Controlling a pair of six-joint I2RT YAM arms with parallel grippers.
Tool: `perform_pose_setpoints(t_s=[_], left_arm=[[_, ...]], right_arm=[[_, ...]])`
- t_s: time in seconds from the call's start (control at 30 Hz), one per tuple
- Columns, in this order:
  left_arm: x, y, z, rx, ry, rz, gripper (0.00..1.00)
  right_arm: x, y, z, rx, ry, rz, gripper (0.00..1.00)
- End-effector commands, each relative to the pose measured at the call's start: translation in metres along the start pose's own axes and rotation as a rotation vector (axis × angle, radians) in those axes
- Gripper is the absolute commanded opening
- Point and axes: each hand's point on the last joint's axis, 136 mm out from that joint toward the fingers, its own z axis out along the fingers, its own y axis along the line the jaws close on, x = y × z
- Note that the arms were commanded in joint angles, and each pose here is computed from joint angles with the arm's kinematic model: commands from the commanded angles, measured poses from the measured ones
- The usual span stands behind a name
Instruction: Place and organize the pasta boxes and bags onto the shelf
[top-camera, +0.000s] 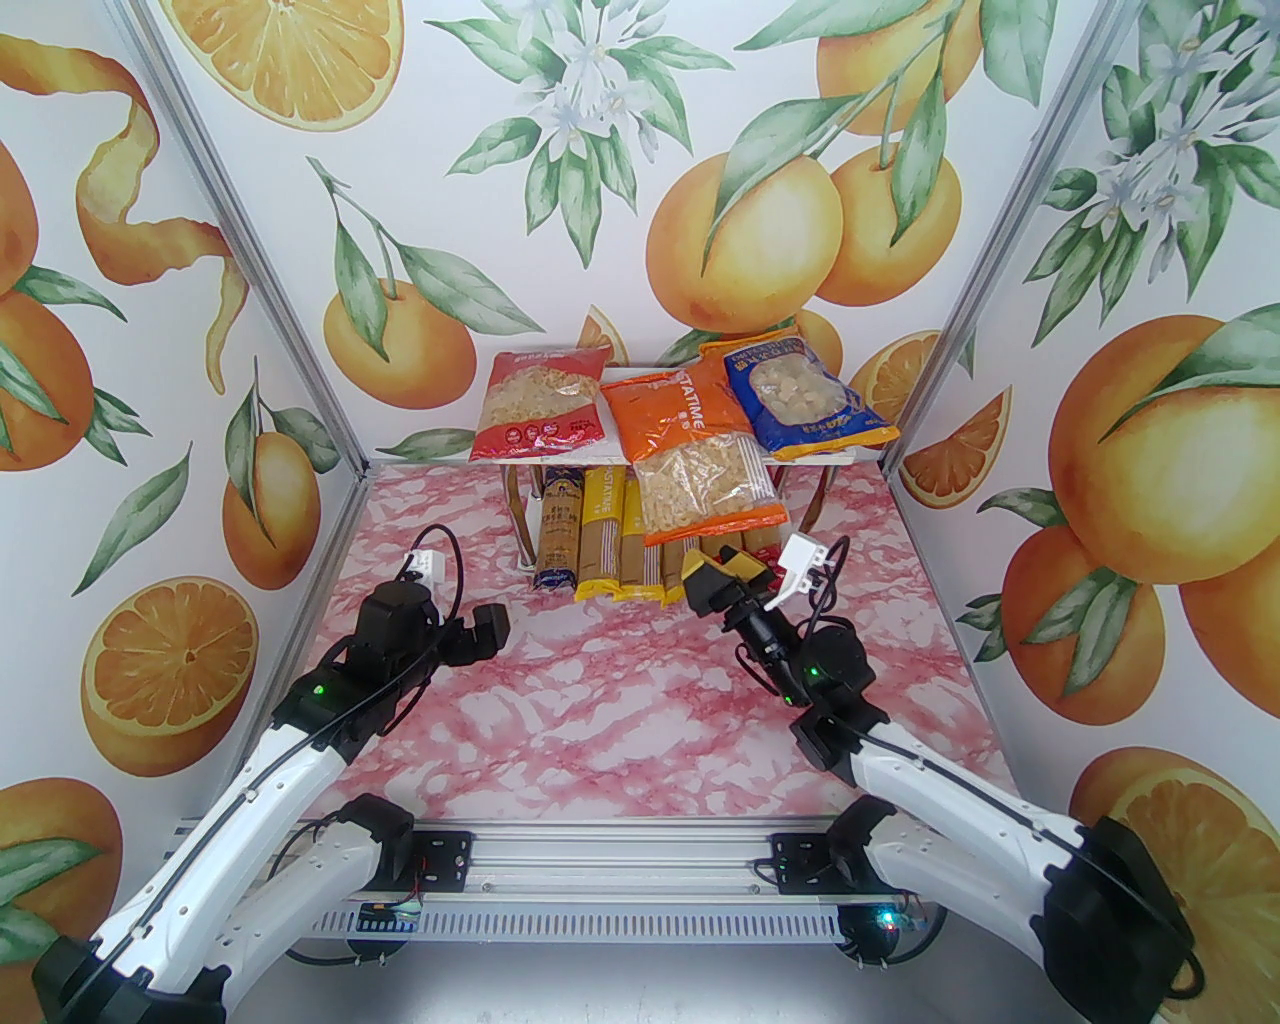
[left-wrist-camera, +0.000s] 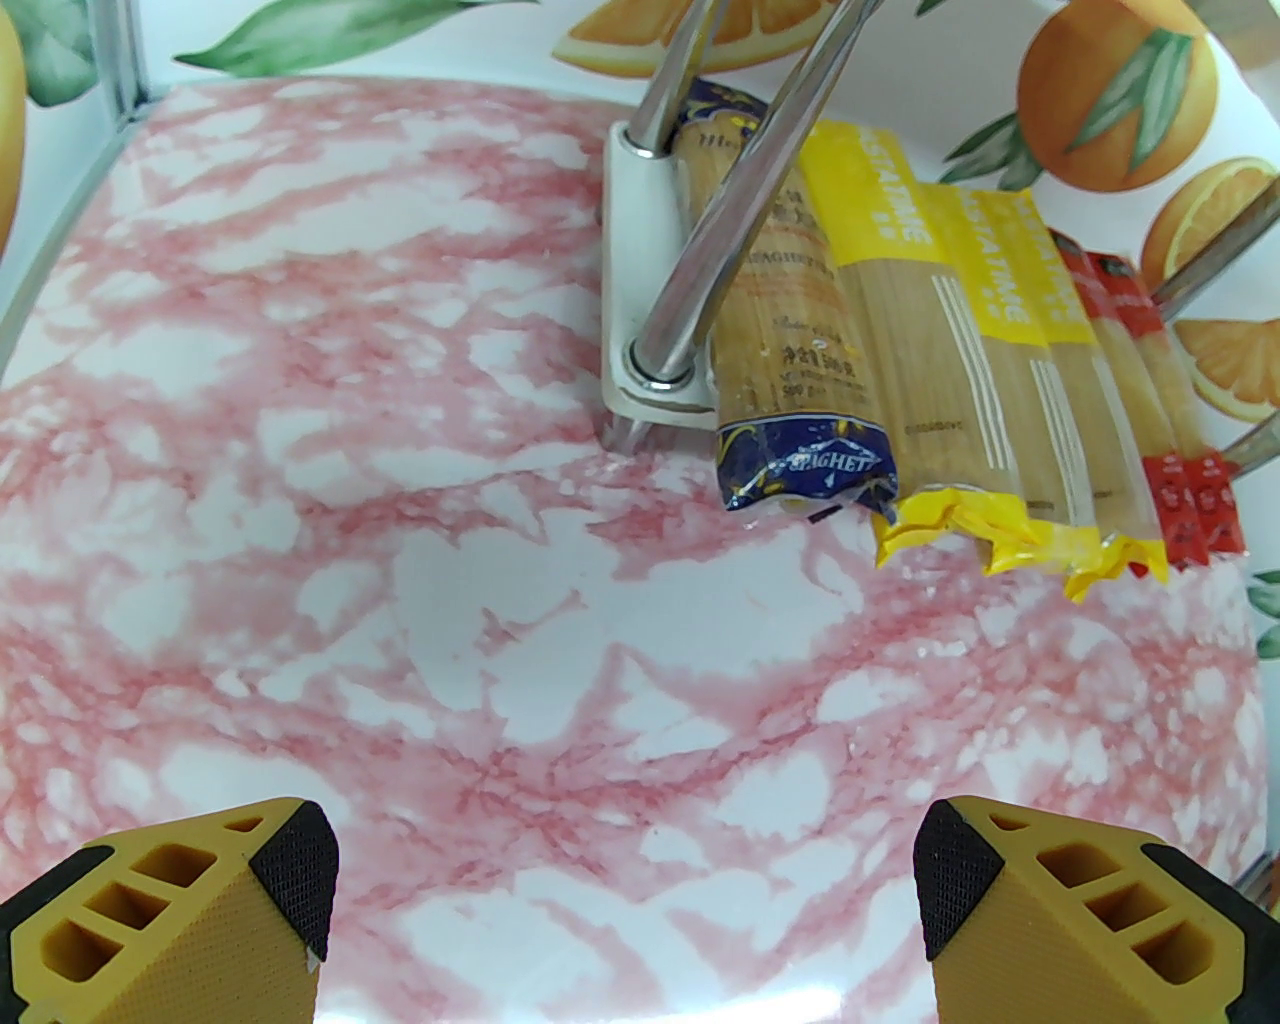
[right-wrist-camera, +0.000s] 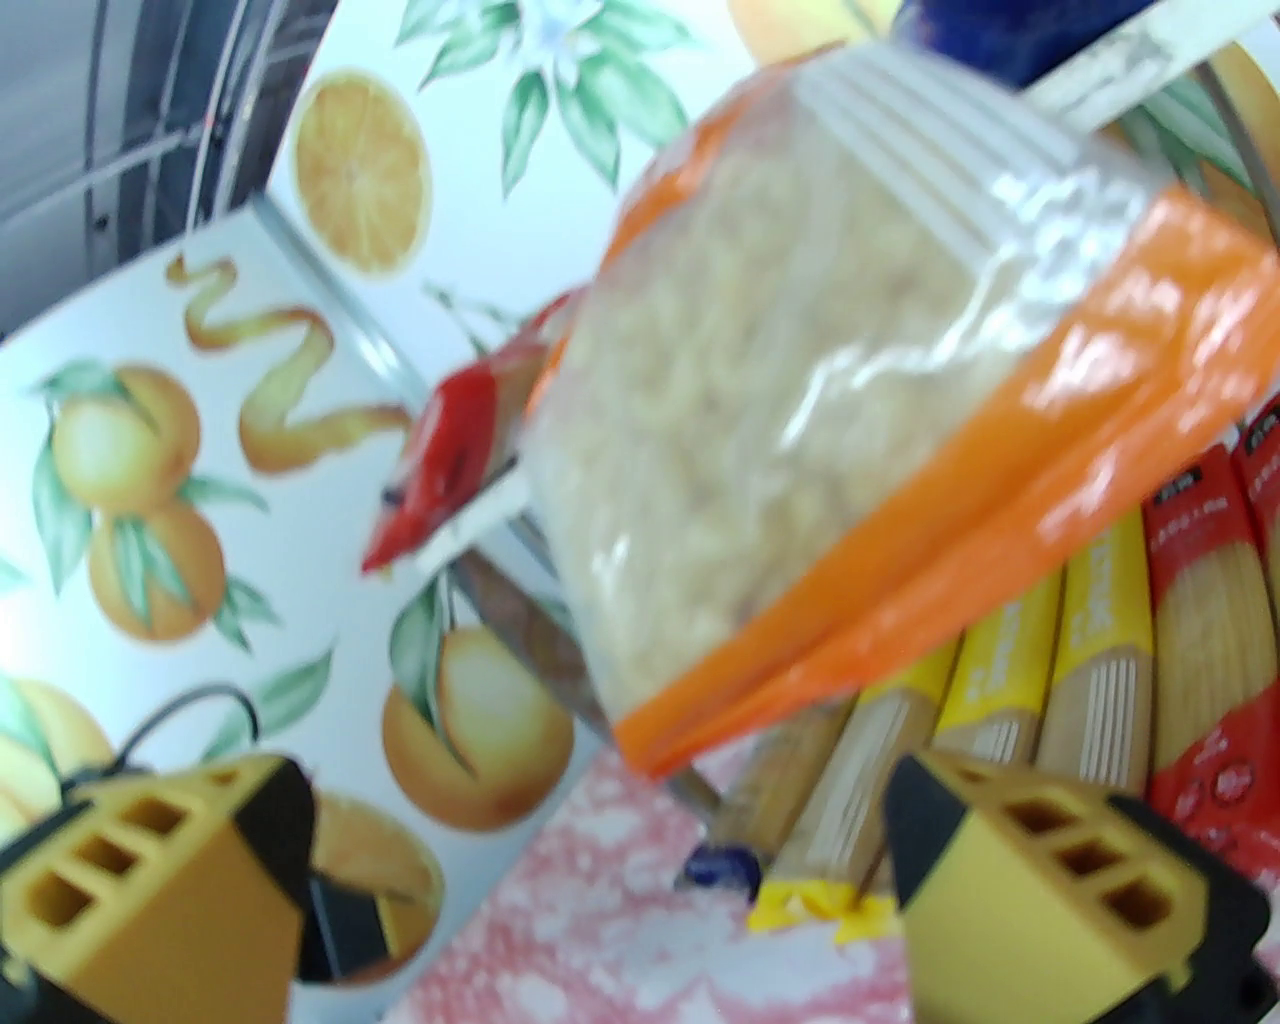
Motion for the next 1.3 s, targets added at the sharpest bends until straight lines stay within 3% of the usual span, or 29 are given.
perform_pose_setpoints(t_s=[0.0,0.37,0.53,0.8,1.27], left_arm=[[-0.018,-0.006,-0.008,0.021,-0.054,0.005,1.0],[-0.017,-0.002,-0.014,0.009,-0.059,0.015,1.0],[-0.022,-0.009,-0.011,0.034,-0.056,0.016,1.0],[-0.025,-0.02,-0.006,0.082,-0.044,0.013,1.0],[-0.022,-0.014,-0.009,0.055,-0.047,0.018,1.0]], right_arm=[[-0.019,0.0,0.013,0.041,-0.058,0.072,1.0],[-0.015,-0.001,0.008,0.059,-0.007,0.218,1.0],[-0.006,-0.018,0.0,0.211,0.077,0.217,1.0],[-0.006,-0.047,0.018,0.36,0.074,0.231,1.0],[-0.008,-0.036,0.069,0.142,-0.048,0.354,1.0]])
